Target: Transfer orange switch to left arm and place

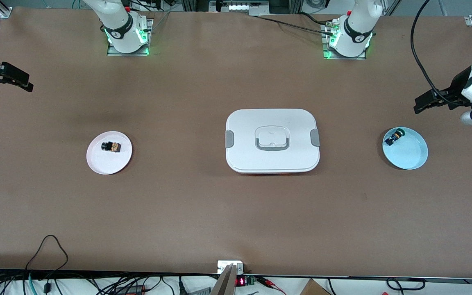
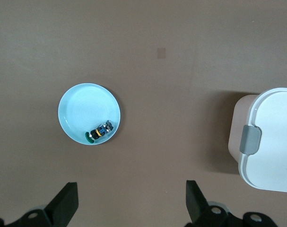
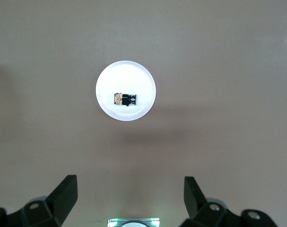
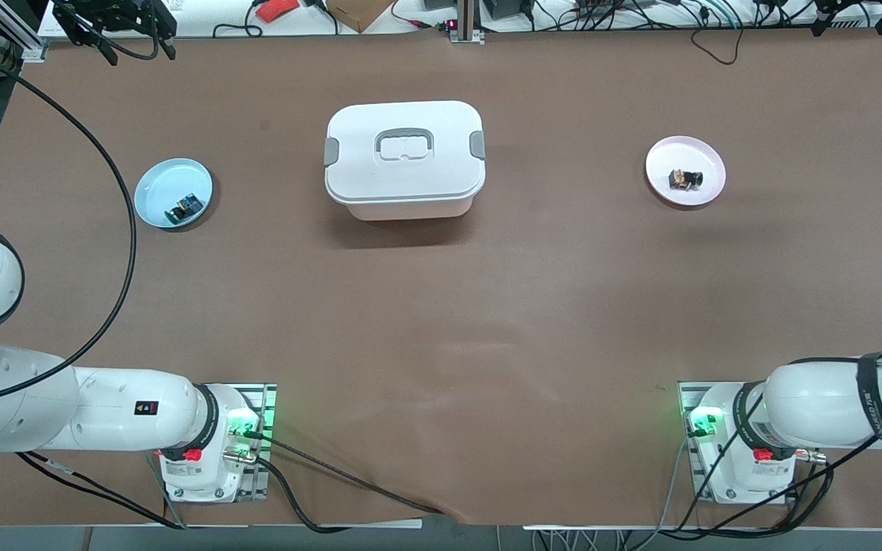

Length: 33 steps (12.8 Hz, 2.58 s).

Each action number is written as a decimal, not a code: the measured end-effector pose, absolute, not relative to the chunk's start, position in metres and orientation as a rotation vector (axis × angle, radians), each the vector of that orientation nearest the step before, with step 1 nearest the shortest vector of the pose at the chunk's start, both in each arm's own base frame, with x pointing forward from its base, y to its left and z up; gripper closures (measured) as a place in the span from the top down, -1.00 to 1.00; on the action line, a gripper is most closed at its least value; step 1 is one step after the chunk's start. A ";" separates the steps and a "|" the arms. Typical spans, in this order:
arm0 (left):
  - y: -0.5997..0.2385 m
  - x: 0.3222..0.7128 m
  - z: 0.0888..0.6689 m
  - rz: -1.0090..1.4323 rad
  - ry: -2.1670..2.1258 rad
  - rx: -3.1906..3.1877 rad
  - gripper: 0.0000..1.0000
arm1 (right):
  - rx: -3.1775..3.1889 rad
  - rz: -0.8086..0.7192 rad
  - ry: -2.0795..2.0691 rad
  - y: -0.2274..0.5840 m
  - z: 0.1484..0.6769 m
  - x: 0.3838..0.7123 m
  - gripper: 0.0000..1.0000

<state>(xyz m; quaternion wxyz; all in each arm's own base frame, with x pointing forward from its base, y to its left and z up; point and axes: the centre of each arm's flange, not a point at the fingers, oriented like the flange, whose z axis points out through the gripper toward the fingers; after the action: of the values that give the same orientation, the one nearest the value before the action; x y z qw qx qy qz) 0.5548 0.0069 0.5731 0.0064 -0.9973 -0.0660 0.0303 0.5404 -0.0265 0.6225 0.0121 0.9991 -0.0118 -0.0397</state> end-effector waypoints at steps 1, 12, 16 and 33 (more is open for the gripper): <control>0.007 0.555 0.573 0.095 -0.206 -3.120 1.00 | 3.115 -0.124 -0.036 -0.026 0.622 0.540 1.00; 0.007 0.555 0.572 0.098 -0.205 -3.120 1.00 | 3.115 -0.157 -0.036 -0.027 0.584 0.567 1.00; 0.007 0.556 0.571 0.102 -0.205 -3.120 1.00 | 3.113 -0.214 -0.045 -0.031 0.525 0.600 1.00; 0.007 0.556 0.571 0.100 -0.199 -3.121 1.00 | 3.124 -0.142 -0.055 -0.008 0.265 0.597 1.00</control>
<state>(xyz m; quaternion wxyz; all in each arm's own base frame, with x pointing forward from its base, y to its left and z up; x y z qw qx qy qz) 0.5561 0.0066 0.5711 0.0065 -0.9974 -0.0637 0.0320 0.5975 -0.0082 0.2647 0.0071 0.9988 -0.0176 -0.0453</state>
